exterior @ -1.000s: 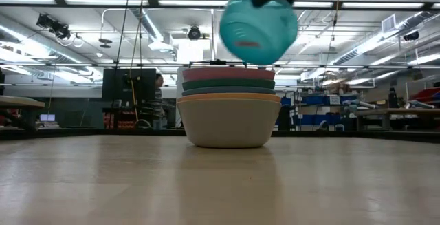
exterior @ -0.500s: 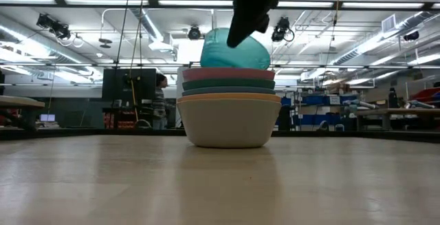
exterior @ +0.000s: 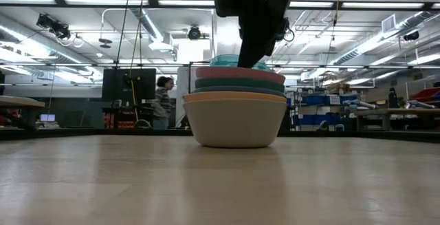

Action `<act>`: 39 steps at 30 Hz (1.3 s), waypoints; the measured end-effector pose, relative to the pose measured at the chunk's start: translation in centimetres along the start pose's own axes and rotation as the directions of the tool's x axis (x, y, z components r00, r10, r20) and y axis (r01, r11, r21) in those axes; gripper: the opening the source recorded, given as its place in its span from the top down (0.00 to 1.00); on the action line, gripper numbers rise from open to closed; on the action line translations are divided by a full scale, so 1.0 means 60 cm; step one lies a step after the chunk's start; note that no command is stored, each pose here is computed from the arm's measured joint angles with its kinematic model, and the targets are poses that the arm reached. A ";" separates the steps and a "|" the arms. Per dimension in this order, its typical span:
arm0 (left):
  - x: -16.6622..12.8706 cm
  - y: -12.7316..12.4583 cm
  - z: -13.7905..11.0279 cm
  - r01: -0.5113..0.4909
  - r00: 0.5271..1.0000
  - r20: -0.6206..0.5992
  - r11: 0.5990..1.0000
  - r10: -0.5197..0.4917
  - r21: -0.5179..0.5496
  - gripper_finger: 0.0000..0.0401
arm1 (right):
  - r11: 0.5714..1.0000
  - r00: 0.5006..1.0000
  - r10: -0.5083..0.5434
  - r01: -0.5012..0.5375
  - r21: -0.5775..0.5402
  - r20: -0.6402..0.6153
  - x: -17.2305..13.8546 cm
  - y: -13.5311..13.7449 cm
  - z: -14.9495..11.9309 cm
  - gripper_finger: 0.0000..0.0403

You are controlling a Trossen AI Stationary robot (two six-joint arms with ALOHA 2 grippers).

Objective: Nest bowls inside each other
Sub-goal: Stack the light blue bowl on top of the yellow bowl, then stack the light green bowl on top of the light blue bowl

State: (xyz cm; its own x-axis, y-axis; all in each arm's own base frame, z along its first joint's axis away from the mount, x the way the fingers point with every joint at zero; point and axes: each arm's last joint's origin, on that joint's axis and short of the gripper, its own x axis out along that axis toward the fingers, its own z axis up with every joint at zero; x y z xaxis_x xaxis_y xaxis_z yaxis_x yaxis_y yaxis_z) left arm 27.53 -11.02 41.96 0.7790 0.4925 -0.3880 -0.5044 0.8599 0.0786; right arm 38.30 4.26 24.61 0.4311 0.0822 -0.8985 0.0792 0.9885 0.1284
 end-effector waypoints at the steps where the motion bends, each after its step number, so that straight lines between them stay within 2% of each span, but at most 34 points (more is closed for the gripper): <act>1: 0.000 0.000 0.000 0.000 1.000 0.000 1.000 0.000 0.000 0.29 | 1.000 1.000 0.015 -0.015 0.000 0.001 0.000 0.001 0.000 0.97; 6: 0.000 0.000 0.000 -0.001 1.000 0.001 1.000 0.001 0.001 0.29 | 0.999 0.998 0.043 -0.043 -0.016 0.038 -0.008 0.014 0.009 0.83; 12: 0.000 0.000 0.000 -0.003 1.000 0.001 1.000 0.003 0.001 0.29 | 0.999 0.997 0.031 -0.029 -0.032 0.071 -0.031 0.031 0.023 0.65; 18: -0.001 0.000 -0.002 -0.004 1.000 -0.005 1.000 0.004 0.001 0.29 | 0.999 1.000 -0.023 0.023 -0.029 0.001 -0.051 0.055 0.010 0.58; 21: -0.002 0.000 -0.005 0.001 1.000 -0.023 1.000 -0.002 -0.008 0.29 | 0.995 0.989 -0.092 0.089 -0.036 -0.113 -0.072 0.076 -0.024 0.59; 25: -0.006 0.001 -0.014 -0.003 0.999 -0.053 1.000 0.002 -0.012 0.29 | 0.983 0.947 -0.183 0.177 -0.044 -0.263 -0.116 0.114 -0.083 0.61; 29: -0.012 -0.002 -0.017 -0.002 0.999 -0.053 1.000 0.001 -0.023 0.29 | 0.982 0.938 -0.185 0.189 -0.014 -0.294 -0.156 0.173 -0.136 0.62; 34: -0.013 -0.005 -0.012 -0.003 1.000 -0.022 1.000 0.003 -0.018 0.29 | 0.971 0.940 -0.184 0.219 0.094 -0.286 -0.164 0.244 -0.209 0.62; 36: -0.012 -0.007 -0.008 0.004 1.000 -0.005 1.000 -0.005 -0.012 0.29 | 0.956 0.938 -0.185 0.240 0.167 -0.293 -0.152 0.264 -0.240 0.62; 39: -0.008 -0.008 0.001 0.021 1.000 0.023 1.000 -0.021 -0.010 0.29 | 0.931 0.950 -0.118 0.207 0.301 -0.287 -0.128 0.295 -0.282 0.63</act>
State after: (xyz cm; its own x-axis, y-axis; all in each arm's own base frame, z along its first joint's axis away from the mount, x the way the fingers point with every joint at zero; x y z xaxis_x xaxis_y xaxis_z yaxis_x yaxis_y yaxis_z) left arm 27.44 -11.67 42.18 0.7976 0.4774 -0.3686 -0.4916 0.8687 0.0614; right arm 21.20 23.24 26.69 0.1421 -0.0024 -0.9899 0.4339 0.8990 0.0601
